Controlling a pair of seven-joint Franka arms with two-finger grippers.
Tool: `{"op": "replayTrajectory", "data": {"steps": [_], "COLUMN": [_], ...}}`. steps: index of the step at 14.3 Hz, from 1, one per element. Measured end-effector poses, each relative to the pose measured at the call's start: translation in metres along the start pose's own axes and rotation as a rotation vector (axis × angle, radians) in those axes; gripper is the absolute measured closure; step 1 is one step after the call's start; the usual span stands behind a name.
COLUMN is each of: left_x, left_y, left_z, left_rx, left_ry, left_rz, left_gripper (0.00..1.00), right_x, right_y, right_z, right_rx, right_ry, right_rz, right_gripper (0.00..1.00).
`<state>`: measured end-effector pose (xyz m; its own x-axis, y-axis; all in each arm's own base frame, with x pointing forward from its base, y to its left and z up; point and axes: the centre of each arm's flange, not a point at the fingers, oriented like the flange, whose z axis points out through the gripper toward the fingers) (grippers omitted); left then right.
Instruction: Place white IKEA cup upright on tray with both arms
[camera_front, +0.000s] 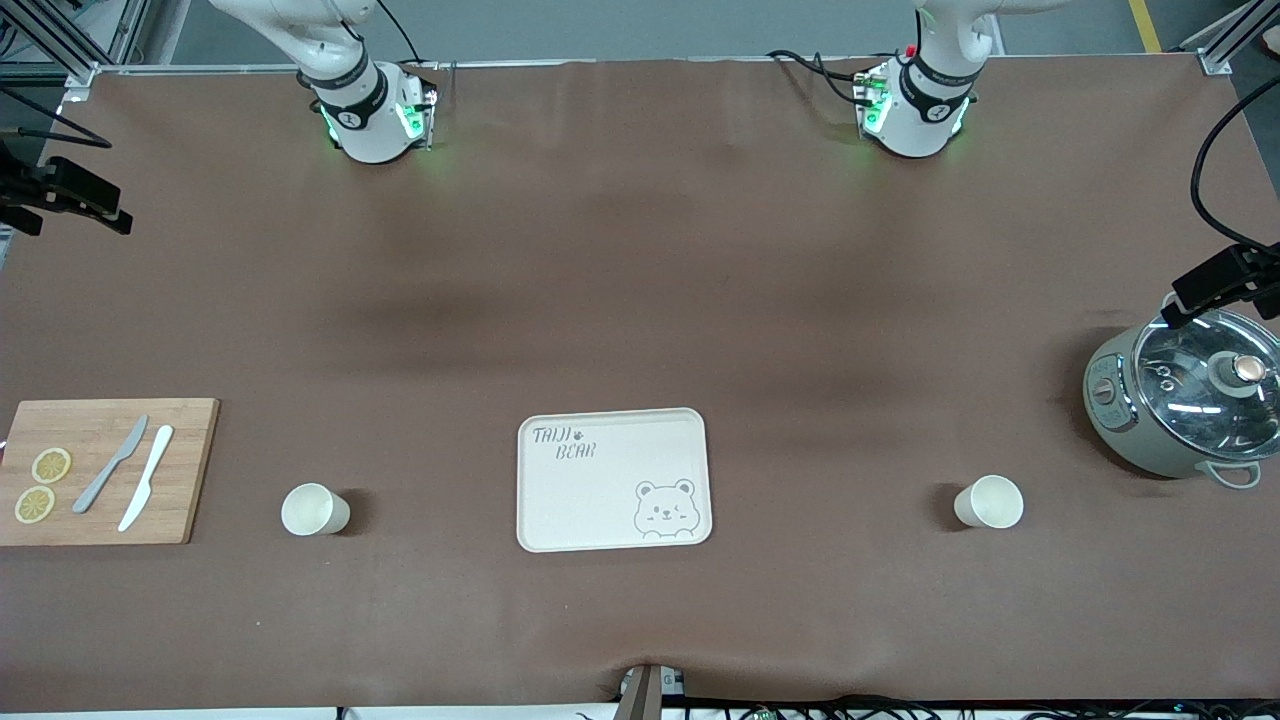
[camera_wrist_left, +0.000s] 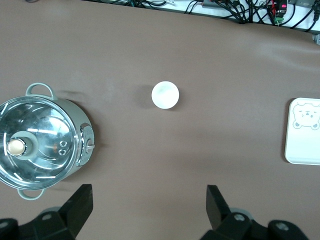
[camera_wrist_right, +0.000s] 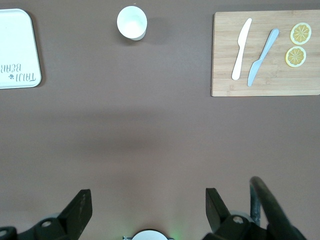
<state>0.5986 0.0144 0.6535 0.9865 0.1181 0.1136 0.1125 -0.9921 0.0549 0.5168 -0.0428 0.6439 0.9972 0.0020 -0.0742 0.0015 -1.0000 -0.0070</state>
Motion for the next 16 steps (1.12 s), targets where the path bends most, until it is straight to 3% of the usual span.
{"op": "replayTrajectory", "data": {"steps": [9, 13, 16], "left_x": [0.004, 0.021, 0.039], "left_y": [-0.023, -0.031, -0.033], "left_z": [0.009, 0.058, 0.098], "left_rx": [-0.037, -0.046, -0.042], "left_ry": [-0.02, -0.091, -0.105], "left_rz": [-0.041, -0.061, -0.068], "left_gripper": [0.0, 0.0, 0.0], "right_x": [0.0, 0.0, 0.002], "right_y": [0.0, 0.001, 0.002], "right_z": [0.0, 0.0, 0.0], "right_rx": [0.0, 0.0, -0.001], "right_ry": [0.0, 0.0, 0.008], "right_rz": [0.0, -0.083, -0.113], "right_gripper": [0.0, 0.0, 0.0]}}
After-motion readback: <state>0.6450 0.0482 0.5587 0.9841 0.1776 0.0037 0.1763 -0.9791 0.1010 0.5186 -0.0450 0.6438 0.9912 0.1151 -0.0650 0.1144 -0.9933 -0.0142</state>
